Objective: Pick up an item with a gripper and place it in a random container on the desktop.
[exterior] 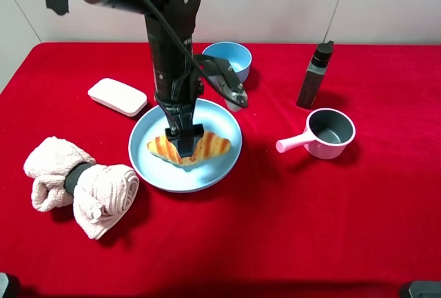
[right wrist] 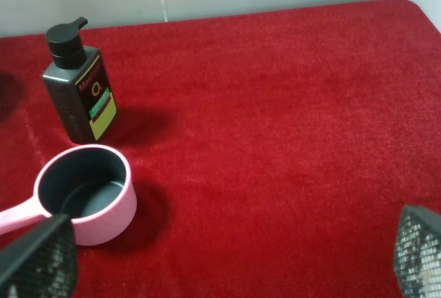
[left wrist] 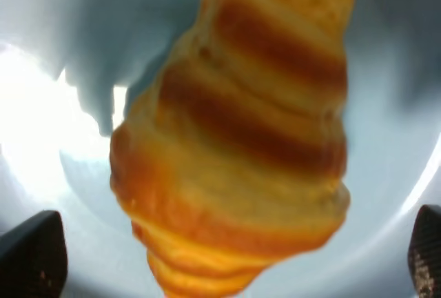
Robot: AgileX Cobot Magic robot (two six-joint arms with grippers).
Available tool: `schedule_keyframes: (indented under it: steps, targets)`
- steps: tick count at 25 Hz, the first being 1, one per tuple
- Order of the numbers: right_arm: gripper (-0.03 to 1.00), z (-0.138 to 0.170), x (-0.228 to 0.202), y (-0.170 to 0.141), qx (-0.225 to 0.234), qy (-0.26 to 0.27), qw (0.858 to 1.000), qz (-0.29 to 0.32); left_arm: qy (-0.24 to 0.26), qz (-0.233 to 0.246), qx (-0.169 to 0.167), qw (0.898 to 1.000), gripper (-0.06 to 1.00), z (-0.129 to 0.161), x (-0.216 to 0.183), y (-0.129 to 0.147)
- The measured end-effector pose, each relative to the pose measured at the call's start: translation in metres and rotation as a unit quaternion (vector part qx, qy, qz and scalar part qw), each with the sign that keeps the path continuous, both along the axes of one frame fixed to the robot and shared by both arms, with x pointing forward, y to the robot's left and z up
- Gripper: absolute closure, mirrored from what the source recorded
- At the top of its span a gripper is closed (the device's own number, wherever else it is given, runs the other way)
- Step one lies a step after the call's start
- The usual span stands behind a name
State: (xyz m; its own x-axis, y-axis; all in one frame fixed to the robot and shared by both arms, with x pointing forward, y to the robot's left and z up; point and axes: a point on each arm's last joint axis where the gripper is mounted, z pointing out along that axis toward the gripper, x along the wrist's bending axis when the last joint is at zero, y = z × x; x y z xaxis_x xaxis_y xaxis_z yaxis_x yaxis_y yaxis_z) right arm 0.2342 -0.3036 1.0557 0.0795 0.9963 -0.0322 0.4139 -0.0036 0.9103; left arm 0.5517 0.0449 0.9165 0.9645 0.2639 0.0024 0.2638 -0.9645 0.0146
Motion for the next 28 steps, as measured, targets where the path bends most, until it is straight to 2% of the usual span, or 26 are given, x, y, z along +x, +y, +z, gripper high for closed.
schedule_keyframes:
  steps: [8, 15, 28]
  targets:
    - [0.28, 0.000, 0.000, 0.000, 0.000, 0.000, 1.000, 0.000, 0.018, 0.021, 0.033, 0.999, -0.05, 0.022, 0.004, 0.000]
    - [0.28, 0.000, 0.000, 0.000, 0.000, 0.000, 1.000, 0.000, -0.039, 0.033, 0.033, 0.998, -0.05, 0.055, 0.006, 0.007]
    - [0.28, 0.000, 0.000, 0.000, 0.000, 0.000, 1.000, 0.000, -0.132, 0.076, -0.033, 0.988, -0.05, 0.145, -0.012, 0.034]
